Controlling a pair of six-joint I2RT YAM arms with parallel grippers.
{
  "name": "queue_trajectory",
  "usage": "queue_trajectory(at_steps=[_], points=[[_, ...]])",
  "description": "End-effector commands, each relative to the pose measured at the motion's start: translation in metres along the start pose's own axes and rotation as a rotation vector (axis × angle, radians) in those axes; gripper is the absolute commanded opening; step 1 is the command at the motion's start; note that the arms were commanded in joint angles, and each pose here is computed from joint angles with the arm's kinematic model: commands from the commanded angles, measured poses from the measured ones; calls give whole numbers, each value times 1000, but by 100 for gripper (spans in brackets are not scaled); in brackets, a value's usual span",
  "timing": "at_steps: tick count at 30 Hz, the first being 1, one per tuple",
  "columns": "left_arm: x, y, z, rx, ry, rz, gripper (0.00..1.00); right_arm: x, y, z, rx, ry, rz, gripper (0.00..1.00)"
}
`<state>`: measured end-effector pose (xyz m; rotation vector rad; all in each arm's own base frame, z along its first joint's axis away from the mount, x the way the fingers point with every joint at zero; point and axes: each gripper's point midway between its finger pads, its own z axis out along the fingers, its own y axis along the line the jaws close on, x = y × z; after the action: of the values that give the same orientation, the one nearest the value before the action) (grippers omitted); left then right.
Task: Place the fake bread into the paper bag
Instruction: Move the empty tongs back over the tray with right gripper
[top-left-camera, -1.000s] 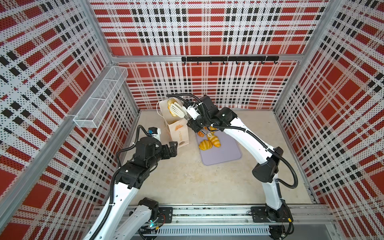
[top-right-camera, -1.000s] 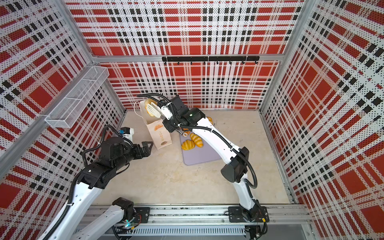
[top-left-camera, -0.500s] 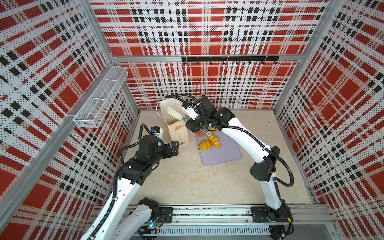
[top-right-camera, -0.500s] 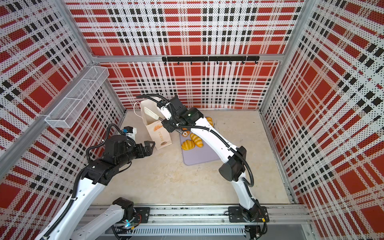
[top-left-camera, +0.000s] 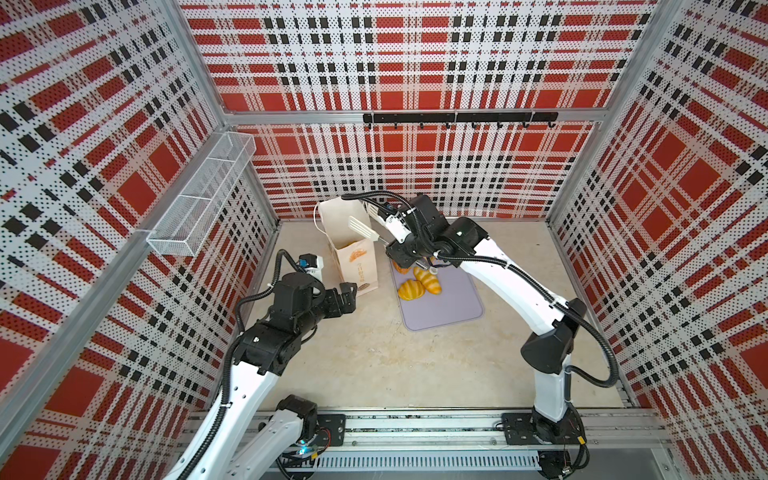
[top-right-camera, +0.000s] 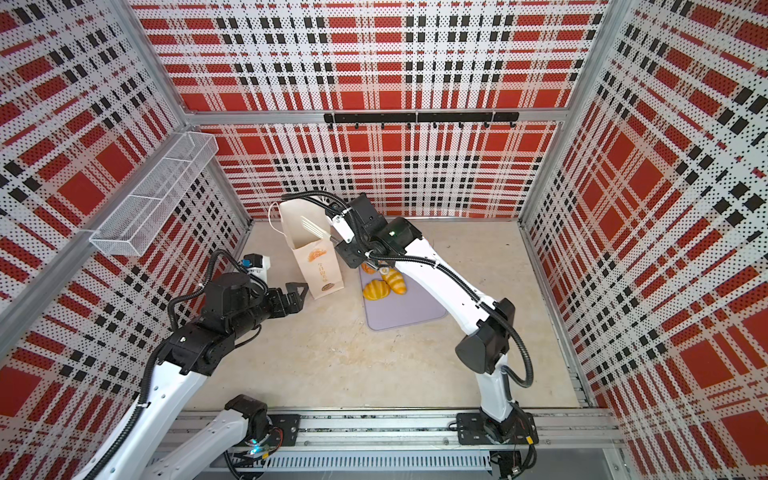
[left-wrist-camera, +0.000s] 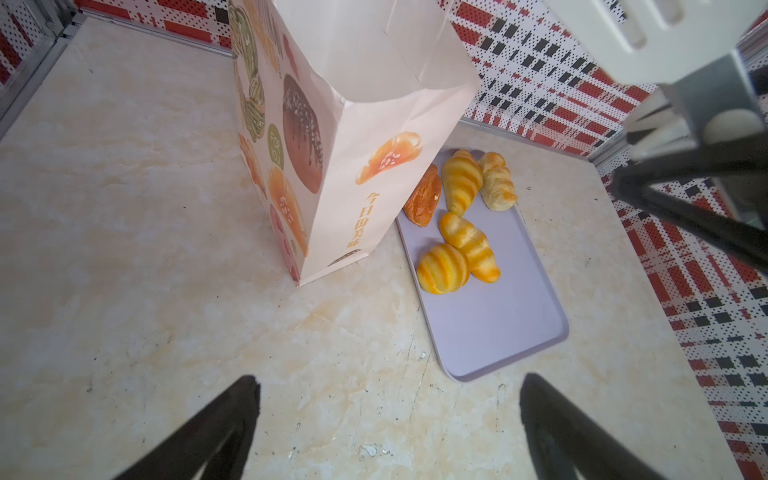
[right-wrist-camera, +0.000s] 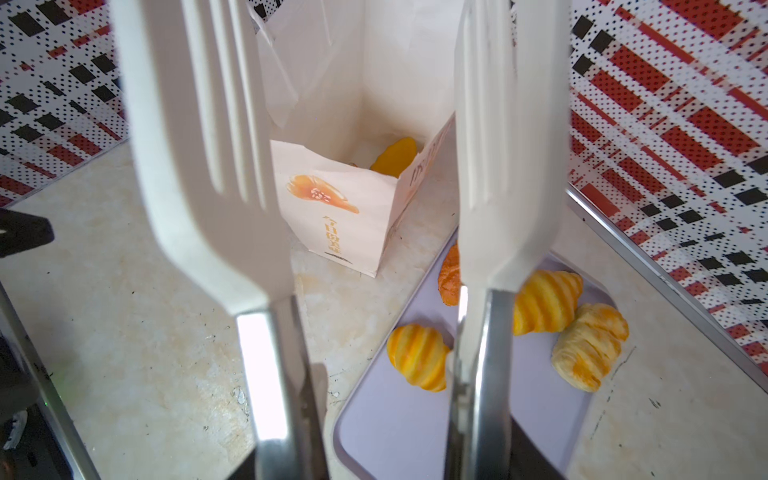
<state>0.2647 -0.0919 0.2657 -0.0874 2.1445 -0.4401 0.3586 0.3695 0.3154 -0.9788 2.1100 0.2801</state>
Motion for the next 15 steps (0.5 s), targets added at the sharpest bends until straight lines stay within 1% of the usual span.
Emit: queue_trajectory(at_steps=[1,7,15], points=[[3,-1,1,-11,-12,6,99,-18,-14,-28,67,-98,2,54],[13,-17,4,1,-20,61,99,4,-25,-36,121,-63,19,54],[29,-29,15,-9,11,115,99,34,-41,-47,175,-25,64,54]])
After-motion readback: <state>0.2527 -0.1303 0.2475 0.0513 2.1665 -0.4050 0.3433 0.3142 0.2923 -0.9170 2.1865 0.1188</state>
